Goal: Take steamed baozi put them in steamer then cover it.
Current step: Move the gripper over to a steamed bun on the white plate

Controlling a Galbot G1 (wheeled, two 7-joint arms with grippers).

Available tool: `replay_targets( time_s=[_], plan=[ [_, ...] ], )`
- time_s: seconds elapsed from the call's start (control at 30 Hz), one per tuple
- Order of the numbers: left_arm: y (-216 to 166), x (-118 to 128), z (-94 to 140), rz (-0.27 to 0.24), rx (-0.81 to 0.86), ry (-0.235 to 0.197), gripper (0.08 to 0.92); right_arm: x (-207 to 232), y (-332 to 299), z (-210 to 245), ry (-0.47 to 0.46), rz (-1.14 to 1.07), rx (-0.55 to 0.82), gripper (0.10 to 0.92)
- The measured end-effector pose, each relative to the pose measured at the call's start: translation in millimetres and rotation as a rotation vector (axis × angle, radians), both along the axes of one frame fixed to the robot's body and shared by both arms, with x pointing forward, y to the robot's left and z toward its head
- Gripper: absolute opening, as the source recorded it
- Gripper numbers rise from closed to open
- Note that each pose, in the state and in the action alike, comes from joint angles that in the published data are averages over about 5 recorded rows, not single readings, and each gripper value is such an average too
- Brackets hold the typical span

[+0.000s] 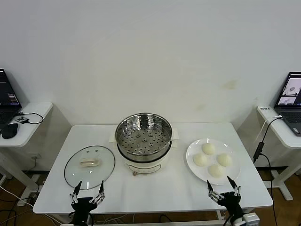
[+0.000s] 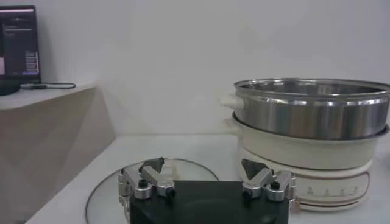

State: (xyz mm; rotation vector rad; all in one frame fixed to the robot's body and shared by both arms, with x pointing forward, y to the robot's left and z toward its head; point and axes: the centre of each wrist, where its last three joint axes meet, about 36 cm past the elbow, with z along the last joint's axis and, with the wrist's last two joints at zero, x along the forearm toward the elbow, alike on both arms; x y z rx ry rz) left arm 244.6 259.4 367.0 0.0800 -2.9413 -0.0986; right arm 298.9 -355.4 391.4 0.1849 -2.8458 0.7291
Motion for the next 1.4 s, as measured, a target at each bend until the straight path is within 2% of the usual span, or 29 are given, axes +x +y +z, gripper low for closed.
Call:
replay_targets(
  time_s=[0.07,0.27,0.53,1.07,1.4],
  plan=[
    [-1,1,1,0.002,0.003,-0.001,0.823,7,-6,3,0.006,0.015,-0.046,0.823],
    [-5,4,5,0.007,0.015,-0.01,0.823,55,-42,26,0.057,0.118,-0.307,0.823],
    [-7,5,8,0.013,0.043,-0.017,0.823,141,-78,65,0.166,0.3,-0.541,0.823],
    [3,7,9,0.028,0.086,-0.025,0.823,296,-72,110,0.516,0.69,-0.744,0.823],
    [8,8,7,0.037,0.102,-0.04,0.823,345,-54,100,0.716,0.792,-0.844,0.823]
  ],
)
